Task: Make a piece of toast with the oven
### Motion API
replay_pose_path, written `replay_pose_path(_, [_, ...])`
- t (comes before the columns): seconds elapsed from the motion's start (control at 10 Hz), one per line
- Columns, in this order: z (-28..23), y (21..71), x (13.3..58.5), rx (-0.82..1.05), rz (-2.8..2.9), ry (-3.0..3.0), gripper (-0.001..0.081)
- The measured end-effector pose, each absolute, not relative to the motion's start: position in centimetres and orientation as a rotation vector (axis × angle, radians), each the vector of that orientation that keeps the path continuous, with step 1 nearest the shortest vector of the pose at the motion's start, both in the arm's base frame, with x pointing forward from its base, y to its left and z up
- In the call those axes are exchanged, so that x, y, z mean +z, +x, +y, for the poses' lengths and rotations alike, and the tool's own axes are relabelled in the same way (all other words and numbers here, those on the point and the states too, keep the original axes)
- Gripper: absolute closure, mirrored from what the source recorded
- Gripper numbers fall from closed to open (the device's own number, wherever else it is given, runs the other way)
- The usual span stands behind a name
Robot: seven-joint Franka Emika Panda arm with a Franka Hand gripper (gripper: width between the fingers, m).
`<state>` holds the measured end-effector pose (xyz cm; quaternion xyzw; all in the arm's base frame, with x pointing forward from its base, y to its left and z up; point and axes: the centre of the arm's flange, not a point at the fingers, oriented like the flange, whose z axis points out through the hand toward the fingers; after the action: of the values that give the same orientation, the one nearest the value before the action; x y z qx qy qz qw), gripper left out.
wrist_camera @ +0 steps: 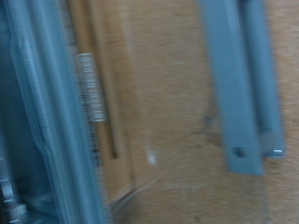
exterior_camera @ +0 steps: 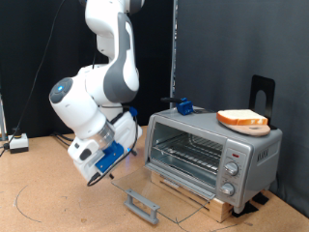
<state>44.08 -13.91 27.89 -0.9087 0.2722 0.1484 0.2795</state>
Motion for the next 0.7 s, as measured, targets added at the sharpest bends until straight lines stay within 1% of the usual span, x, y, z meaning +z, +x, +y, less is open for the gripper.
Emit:
replay_pose_path(0.5, [-12.4,43.1,34.3,0.396,0.601,-2.370,-0.0003])
replay_pose_path(0.6, [-12.2,42.5,35.2,0.397,0.594,-2.379,-0.0003])
replay_pose_path(0.7, [-12.2,42.5,35.0,0.399,0.598,-2.376,-0.0003])
